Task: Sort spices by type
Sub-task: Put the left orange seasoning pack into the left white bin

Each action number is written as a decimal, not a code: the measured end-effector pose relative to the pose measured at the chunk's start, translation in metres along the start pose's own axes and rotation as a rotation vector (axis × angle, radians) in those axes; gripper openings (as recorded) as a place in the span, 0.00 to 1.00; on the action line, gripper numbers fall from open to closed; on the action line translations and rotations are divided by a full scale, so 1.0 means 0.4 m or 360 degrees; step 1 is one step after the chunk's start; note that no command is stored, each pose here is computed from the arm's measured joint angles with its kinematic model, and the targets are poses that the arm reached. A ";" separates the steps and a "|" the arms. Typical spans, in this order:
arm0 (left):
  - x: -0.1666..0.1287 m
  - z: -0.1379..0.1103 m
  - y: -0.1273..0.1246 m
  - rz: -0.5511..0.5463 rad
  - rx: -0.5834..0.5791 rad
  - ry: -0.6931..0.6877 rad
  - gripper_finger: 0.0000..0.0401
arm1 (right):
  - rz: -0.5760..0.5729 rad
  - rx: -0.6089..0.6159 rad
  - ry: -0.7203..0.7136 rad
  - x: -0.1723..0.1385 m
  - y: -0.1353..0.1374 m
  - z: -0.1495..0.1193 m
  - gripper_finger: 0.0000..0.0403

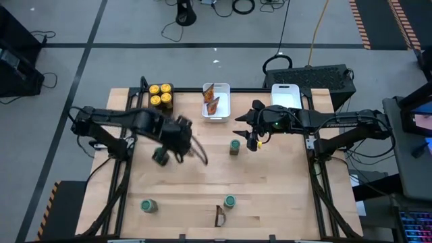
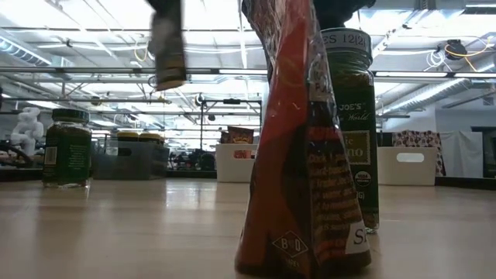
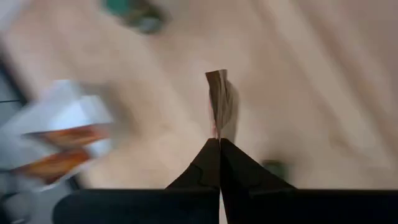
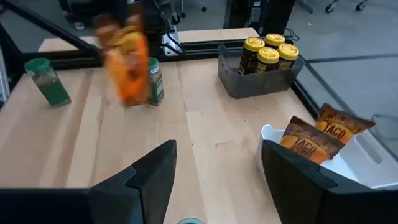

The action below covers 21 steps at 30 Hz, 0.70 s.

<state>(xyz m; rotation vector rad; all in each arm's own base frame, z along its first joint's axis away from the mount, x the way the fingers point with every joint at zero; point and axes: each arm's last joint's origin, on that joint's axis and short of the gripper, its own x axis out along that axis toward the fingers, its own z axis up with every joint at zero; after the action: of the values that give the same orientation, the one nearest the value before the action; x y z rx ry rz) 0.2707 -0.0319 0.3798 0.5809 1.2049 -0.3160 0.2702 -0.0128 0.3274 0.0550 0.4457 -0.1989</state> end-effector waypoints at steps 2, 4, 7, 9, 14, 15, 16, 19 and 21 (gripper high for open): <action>-0.009 -0.015 0.044 0.0120 0.0013 0.0004 0.00 | 0.0000 0.0052 0.0000 0.000 0.000 0.000 0.54; -0.011 -0.030 0.085 0.0233 0.0046 0.0014 0.00 | 0.0001 0.0101 0.0001 0.000 0.000 0.000 0.54; -0.011 -0.051 0.138 0.0398 0.0194 0.0063 0.00 | 0.0024 0.0168 0.0004 0.000 0.002 0.000 0.54; -0.007 -0.064 0.174 0.0498 0.0358 0.0127 0.00 | 0.0045 0.0203 0.0008 0.000 0.003 0.000 0.54; 0.005 -0.073 0.258 0.0749 0.0625 0.0208 0.00 | 0.0061 0.0255 0.0010 -0.001 0.011 -0.001 0.54; 0.006 -0.073 0.273 0.0800 0.0637 0.0206 0.00 | 0.0065 0.0254 0.0010 -0.002 0.013 -0.001 0.54; 0.010 -0.072 0.287 0.0840 0.0648 0.0204 0.00 | 0.0069 0.0259 0.0011 -0.002 0.015 -0.001 0.54; 0.034 -0.067 0.327 0.0914 0.0698 0.0208 0.00 | 0.0067 0.0314 0.0012 -0.002 0.016 -0.001 0.54; 0.056 -0.064 0.345 0.0901 0.0761 0.0210 0.00 | 0.0064 0.0359 0.0017 -0.002 0.016 -0.002 0.54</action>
<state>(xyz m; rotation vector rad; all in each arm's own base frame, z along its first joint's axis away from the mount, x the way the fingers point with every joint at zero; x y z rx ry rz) 0.3304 0.0968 0.3876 1.3416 1.0378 -0.0780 0.2703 -0.0065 0.3270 0.2860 0.4307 -0.2088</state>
